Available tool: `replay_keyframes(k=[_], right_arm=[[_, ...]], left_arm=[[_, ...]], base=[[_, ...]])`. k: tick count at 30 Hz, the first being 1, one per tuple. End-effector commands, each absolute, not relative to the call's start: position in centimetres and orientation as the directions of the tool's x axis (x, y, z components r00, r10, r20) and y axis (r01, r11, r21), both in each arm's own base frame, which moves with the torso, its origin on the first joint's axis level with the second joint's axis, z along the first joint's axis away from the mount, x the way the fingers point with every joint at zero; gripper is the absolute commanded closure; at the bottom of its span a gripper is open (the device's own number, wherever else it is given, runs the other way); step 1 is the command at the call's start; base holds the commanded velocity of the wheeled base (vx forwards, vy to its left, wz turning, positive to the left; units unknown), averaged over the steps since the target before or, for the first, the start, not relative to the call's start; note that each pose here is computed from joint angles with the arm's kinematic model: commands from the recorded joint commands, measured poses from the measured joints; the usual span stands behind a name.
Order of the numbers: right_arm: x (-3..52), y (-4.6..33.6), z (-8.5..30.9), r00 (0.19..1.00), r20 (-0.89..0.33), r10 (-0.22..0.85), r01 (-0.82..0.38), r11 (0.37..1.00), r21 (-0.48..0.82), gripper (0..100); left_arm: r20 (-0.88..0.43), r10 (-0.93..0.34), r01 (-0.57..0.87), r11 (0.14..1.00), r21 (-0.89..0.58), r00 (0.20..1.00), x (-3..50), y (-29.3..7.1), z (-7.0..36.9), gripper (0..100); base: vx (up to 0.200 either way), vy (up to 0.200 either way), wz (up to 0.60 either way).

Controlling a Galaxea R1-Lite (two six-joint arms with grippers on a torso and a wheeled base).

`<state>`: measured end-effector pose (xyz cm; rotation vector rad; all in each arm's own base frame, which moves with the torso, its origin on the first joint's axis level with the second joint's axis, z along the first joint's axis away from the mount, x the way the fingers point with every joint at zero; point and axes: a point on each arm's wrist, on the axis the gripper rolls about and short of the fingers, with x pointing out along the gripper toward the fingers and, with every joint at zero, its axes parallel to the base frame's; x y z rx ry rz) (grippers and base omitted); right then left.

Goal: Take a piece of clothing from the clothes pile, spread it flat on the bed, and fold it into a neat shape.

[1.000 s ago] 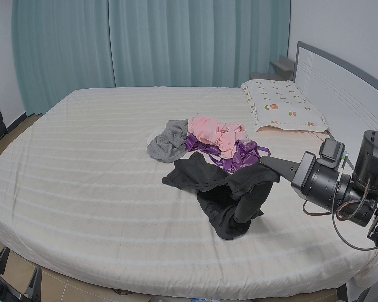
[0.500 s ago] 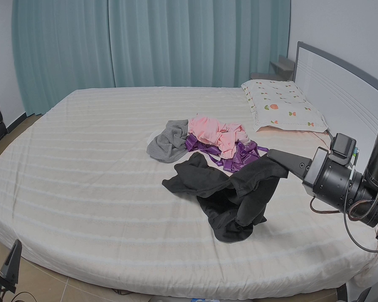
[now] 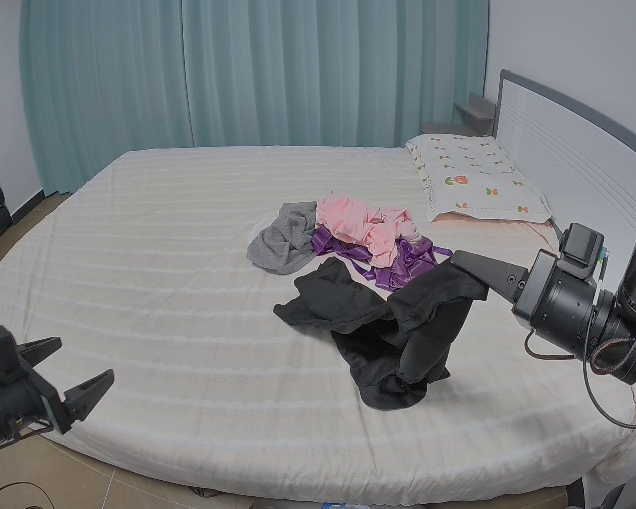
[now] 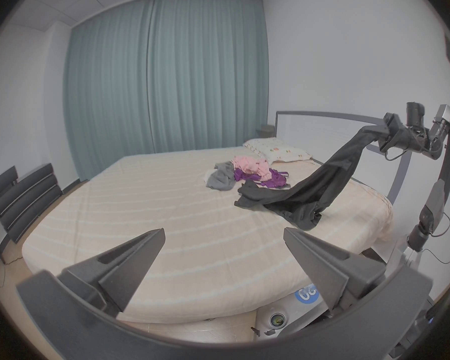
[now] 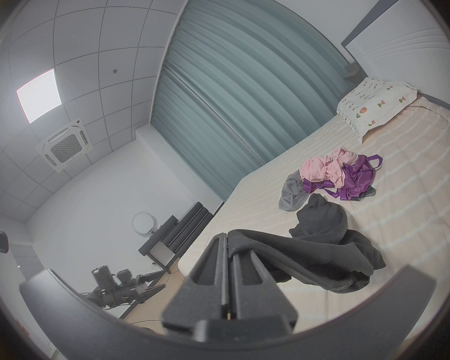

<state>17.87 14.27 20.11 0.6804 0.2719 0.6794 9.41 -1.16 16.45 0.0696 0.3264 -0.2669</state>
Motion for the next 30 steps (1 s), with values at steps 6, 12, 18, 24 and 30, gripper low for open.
replay_keyframes(k=[6, 12, 18, 24, 30], right_arm=[[18.0, 14.4, 20.2, 0.752, -0.015, 0.659, -0.493, 0.578, 0.650, 100], [17.8, 14.3, 20.6, 0.751, 0.002, 0.660, -0.502, 0.570, 0.651, 100], [17.1, 14.0, 21.3, 0.746, 0.032, 0.666, -0.523, 0.555, 0.647, 100], [16.7, 13.9, 21.7, 0.740, 0.052, 0.671, -0.538, 0.543, 0.645, 100], [16.6, 13.9, 21.7, 0.738, 0.052, 0.673, -0.540, 0.542, 0.645, 100]], left_arm=[[-0.525, -0.370, 0.414, 0.910, -0.037, 0.766, 21.7, -6.9, 10.4, 0], [-0.575, -0.361, 0.385, 0.919, -0.085, 0.734, 25.3, -11.2, 8.2, 0], [-0.615, -0.388, 0.418, 0.903, -0.103, 0.687, 28.3, -14.7, 5.3, 0], [-0.620, -0.357, 0.403, 0.912, -0.072, 0.698, 32.2, -16.9, 2.5, 0], [-0.602, -0.352, 0.398, 0.915, -0.061, 0.717, 35.1, -18.5, 0.6, 0]], base=[[0.000, 0.000, 0.00], [0.000, 0.000, 0.00], [0.000, 0.000, 0.00], [0.000, 0.000, 0.00], [0.000, 0.000, 0.00]])
